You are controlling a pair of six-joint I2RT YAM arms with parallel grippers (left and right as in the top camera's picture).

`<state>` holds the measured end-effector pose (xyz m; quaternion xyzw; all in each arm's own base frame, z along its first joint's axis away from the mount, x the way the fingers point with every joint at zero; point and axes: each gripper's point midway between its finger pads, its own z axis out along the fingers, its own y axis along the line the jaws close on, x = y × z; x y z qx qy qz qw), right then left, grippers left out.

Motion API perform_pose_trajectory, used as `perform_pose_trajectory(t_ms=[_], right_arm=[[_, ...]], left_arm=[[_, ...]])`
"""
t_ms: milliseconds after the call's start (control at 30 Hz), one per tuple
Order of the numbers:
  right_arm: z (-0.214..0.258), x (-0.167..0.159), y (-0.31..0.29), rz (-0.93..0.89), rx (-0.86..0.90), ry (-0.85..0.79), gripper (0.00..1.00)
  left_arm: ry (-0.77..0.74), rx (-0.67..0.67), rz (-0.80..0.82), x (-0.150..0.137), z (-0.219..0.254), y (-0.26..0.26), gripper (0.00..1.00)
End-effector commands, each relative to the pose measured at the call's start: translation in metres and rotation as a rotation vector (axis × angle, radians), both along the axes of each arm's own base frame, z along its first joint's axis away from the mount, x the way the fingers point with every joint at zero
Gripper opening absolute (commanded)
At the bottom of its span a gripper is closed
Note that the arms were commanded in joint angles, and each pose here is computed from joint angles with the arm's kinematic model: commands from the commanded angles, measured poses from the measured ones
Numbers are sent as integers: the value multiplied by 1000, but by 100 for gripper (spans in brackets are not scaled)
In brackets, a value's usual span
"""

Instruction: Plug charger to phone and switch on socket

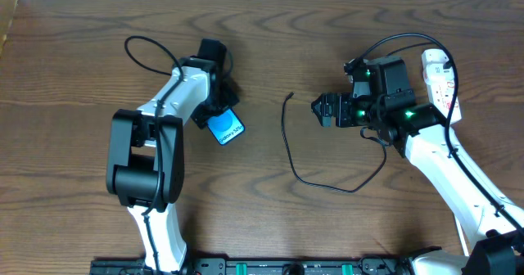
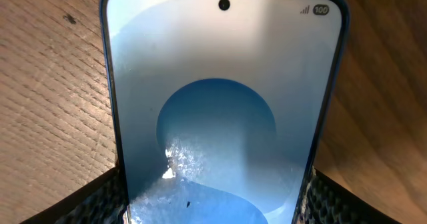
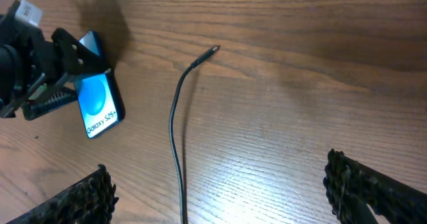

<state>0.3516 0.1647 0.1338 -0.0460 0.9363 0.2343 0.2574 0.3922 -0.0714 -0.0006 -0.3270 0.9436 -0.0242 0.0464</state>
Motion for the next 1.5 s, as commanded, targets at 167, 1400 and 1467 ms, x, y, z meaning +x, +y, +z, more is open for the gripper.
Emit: perform_pose_trajectory(t_ms=[167,1400,1467], right_arm=[[3,6,-5,-11,-17,-20,99],[3,6,-5,-11,-17,-19,99],[3,6,-5,-11,-17,-19,99]], left_arm=[[26,-282,50,-1,14,-16,71],[188,187,8,-60,-19,56,99],[188,160,2,-60,-20,51,99]])
